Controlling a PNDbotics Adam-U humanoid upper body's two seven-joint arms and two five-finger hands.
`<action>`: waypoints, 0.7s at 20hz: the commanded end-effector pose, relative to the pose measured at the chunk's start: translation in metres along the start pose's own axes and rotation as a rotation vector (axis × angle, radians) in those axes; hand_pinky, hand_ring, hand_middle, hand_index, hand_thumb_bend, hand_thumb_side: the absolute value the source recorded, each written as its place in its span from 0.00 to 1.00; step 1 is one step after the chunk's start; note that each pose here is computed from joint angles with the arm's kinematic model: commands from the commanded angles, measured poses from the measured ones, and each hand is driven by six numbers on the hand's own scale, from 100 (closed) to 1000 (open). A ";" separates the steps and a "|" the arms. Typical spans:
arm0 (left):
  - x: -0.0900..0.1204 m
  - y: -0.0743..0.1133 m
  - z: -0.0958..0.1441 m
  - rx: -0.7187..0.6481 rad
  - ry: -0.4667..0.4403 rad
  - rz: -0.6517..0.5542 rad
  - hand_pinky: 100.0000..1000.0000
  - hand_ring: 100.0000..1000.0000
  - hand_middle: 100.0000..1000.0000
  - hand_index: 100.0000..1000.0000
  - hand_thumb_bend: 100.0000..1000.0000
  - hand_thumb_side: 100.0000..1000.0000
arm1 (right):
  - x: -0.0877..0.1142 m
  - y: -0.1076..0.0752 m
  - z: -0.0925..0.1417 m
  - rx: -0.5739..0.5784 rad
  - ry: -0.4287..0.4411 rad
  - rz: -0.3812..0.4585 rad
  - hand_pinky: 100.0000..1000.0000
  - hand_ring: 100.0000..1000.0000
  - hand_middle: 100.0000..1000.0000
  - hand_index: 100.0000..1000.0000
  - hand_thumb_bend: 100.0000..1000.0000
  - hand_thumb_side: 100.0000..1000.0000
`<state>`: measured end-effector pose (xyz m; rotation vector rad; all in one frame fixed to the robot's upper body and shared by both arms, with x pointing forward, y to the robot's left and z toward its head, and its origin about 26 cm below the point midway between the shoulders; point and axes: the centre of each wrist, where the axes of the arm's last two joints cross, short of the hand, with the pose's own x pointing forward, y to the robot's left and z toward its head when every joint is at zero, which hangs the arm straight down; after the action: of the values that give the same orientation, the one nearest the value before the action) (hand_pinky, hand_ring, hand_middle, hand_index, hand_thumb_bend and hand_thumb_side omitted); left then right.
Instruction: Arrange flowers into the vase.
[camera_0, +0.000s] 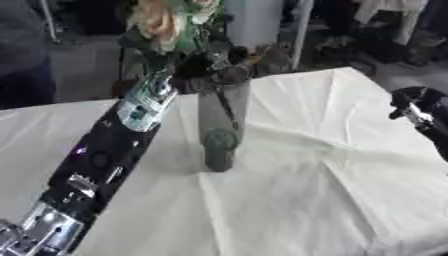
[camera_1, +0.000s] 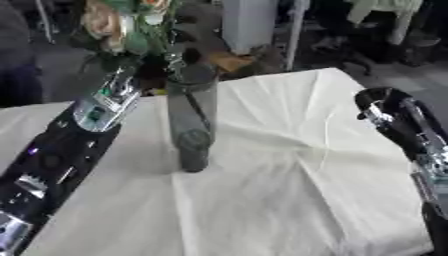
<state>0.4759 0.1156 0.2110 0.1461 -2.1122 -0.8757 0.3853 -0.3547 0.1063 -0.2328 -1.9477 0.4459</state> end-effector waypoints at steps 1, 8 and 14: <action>0.016 0.026 -0.009 0.041 -0.026 -0.128 0.88 0.72 0.82 0.84 1.00 0.62 | 0.009 -0.011 -0.007 -0.009 -0.026 0.027 0.59 0.45 0.50 0.68 0.43 0.52; 0.015 0.040 -0.010 0.017 0.032 -0.307 0.88 0.72 0.81 0.84 1.00 0.65 | 0.008 -0.011 -0.006 -0.010 -0.024 0.028 0.59 0.45 0.49 0.68 0.43 0.52; 0.013 0.043 -0.009 -0.036 0.078 -0.408 0.88 0.74 0.83 0.87 1.00 0.67 | 0.008 -0.011 -0.006 -0.010 -0.024 0.028 0.59 0.45 0.49 0.68 0.43 0.52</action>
<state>0.4813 0.1326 0.2295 0.5412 -2.0052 -1.1072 0.3854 -0.3551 0.1055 -0.2330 -1.9446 0.4448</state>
